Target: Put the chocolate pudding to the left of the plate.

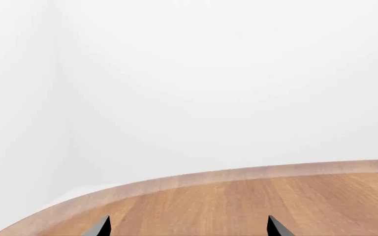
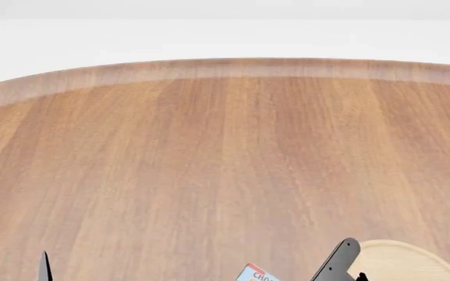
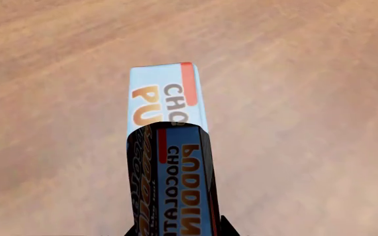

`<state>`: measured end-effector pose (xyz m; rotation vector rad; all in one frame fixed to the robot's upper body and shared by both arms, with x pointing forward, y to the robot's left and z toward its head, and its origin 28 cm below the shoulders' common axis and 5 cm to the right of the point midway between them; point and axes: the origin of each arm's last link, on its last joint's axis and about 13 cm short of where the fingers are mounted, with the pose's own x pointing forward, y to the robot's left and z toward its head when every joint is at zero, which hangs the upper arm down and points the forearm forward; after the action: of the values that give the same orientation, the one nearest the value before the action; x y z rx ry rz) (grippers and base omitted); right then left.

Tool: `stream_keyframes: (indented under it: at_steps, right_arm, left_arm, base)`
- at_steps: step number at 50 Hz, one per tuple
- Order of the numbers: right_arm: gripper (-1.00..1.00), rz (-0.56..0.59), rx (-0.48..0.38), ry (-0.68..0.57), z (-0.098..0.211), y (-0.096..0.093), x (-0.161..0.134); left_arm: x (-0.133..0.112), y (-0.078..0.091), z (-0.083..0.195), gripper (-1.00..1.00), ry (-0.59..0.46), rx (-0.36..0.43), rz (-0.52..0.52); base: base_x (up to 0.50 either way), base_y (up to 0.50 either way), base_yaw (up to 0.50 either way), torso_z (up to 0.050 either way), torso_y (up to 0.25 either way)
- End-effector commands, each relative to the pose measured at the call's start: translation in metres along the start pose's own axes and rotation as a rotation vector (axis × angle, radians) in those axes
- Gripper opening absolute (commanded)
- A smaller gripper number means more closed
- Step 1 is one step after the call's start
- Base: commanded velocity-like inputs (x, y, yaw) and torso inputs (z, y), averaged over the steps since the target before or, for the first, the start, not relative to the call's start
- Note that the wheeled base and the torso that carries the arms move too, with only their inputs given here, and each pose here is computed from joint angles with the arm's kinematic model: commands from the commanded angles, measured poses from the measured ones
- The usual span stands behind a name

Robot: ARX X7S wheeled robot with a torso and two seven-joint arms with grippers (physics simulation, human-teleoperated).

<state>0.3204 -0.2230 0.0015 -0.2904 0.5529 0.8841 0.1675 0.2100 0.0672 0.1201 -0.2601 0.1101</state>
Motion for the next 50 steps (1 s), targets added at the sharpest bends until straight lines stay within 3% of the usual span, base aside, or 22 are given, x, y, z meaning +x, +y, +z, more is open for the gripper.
stream_keyframes:
  at_steps: [1, 22, 23, 36, 50]
  right_arm:
    - [-1.00, -0.006, 0.011, -0.002, -0.002, 0.003, 0.003]
    - [-1.00, -0.007, 0.024, 0.002, -0.008, 0.006, 0.002]
    - [1.00, 0.003, 0.018, -0.018, -0.008, 0.005, 0.002]
    - [1.00, 0.024, -0.064, -0.058, 0.011, -0.001, 0.000]
    - [1.00, 0.047, -0.211, -0.159, 0.054, 0.024, -0.036]
  left_arm:
    - [0.001, 0.000, 0.000, 1.00, 0.003, 0.000, -0.001]
    - [0.001, 0.001, 0.001, 1.00, -0.003, 0.000, 0.005]
    - [0.001, 0.001, 0.001, 1.00, -0.003, -0.001, 0.003]
    - [0.000, 0.000, 0.002, 1.00, 0.000, 0.000, -0.005]
    - [-0.001, 0.001, 0.004, 1.00, -0.006, 0.000, 0.000]
  base:
    - [0.00, 0.00, 0.00, 0.000, 0.000]
    - [0.00, 0.00, 0.00, 0.000, 0.000]
    - [0.00, 0.00, 0.00, 0.000, 0.000]
    - [0.00, 0.00, 0.00, 0.000, 0.000]
    - [0.00, 0.00, 0.00, 0.000, 0.000]
